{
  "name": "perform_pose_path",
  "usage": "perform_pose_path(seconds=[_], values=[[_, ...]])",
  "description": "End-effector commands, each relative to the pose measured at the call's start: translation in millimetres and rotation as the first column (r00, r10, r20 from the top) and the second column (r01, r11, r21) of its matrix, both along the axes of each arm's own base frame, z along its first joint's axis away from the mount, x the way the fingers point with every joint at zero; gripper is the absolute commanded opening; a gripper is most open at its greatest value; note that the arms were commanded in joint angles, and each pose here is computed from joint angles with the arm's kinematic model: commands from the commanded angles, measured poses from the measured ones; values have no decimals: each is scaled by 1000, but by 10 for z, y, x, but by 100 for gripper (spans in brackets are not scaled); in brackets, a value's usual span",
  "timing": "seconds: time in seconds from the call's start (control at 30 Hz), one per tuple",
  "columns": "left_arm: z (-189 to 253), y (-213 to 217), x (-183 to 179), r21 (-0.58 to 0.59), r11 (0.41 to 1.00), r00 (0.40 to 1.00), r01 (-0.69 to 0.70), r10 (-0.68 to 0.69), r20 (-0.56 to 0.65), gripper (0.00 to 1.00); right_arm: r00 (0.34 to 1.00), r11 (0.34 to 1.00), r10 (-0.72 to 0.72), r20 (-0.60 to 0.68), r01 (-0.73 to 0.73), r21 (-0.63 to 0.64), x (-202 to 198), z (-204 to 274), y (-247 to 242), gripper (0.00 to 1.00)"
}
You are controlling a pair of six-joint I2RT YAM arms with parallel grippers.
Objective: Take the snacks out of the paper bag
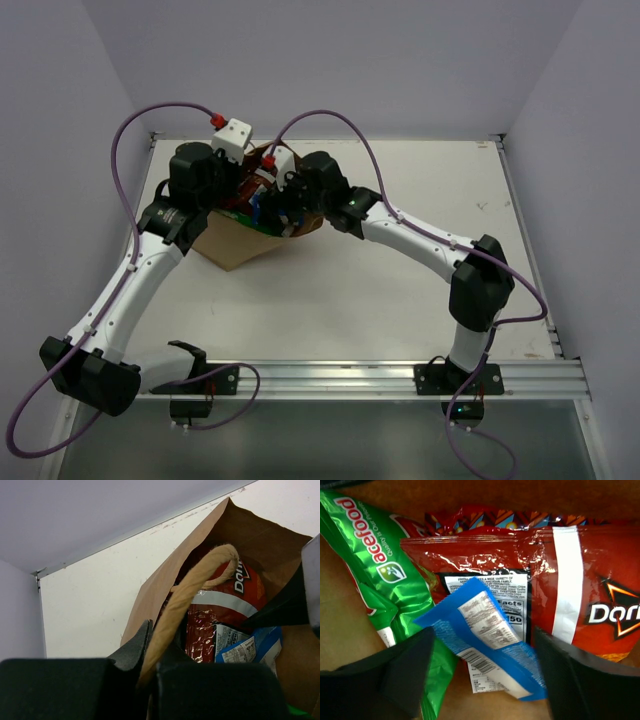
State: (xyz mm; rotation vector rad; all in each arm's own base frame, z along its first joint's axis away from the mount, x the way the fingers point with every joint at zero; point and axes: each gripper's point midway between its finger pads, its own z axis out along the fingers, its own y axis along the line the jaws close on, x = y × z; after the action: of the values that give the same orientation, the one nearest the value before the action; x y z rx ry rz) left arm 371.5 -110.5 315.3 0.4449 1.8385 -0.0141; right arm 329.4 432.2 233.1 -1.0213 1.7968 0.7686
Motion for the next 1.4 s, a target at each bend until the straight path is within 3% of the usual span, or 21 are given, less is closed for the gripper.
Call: perform_pose_path(seconds=[0.0, 0.07, 0.1, 0.17, 0.37, 0.43, 0.63, 0.73, 0.8, 0.93, 0.97, 1.03, 1.07, 1.1, 1.27, 1.37], values=[[281, -20, -73, -51, 999, 998, 12, -9, 55, 0, 997, 999, 11, 79, -15, 47, 66, 148, 67, 77], [284, -12, -80, -49, 999, 999, 9, -6, 53, 0, 997, 999, 4, 73, -7, 39, 69, 96, 52, 63], [280, -3, -79, -46, 999, 999, 5, -2, 53, 0, 997, 999, 3, 75, -6, 38, 64, 103, 42, 50], [285, 10, -86, -40, 999, 999, 2, 0, 55, 0, 997, 999, -1, 79, -2, 40, 46, 133, 10, 37], [288, 28, -75, -33, 999, 998, -7, 9, 58, 0, 987, 996, -31, 159, 17, 93, -36, 641, -172, 7], [270, 29, -77, -32, 999, 999, -7, 9, 54, 0, 980, 992, -41, 193, 18, 124, -99, 898, -254, 1], [248, 56, -84, -24, 1000, 998, -18, 20, 51, 0, 945, 976, -142, 296, 85, 198, -159, 1530, -590, 0], [256, 79, -92, -15, 1000, 998, -25, 26, 56, 0, 880, 944, -318, 353, 257, 209, 26, 1714, -1021, 0], [266, 82, -99, -16, 1000, 998, -25, 26, 58, 0, 805, 876, -482, 345, 435, 208, 277, 1669, -1513, 0], [259, 61, -114, -16, 1000, 998, -9, 10, 60, 0, 663, 699, -713, 228, 697, 157, 718, 1173, -2482, 0], [254, 61, -114, -17, 1000, 998, -9, 10, 61, 0, 597, 620, -782, 176, 774, 128, 853, 916, -2835, 0], [247, 67, -112, -13, 1000, 998, -11, 12, 61, 0, 554, 563, -824, 119, 825, 56, 975, 499, -3123, 0], [250, 64, -111, -14, 1000, 998, -10, 11, 62, 0, 499, 502, -864, 68, 864, 40, 1065, 347, -3398, 0], [233, 63, -114, -11, 1000, 998, -8, 9, 58, 0, 503, 503, -864, 18, 864, -11, 1127, 86, -3444, 0], [242, 60, -125, -10, 1000, 998, -3, 3, 61, 0, 376, 397, -916, -142, 903, -164, 1334, -666, -3886, 0], [230, 57, -134, -7, 1000, 998, 3, -2, 62, 0, 331, 380, -919, -217, 891, -250, 1404, -1033, -3963, 3]])
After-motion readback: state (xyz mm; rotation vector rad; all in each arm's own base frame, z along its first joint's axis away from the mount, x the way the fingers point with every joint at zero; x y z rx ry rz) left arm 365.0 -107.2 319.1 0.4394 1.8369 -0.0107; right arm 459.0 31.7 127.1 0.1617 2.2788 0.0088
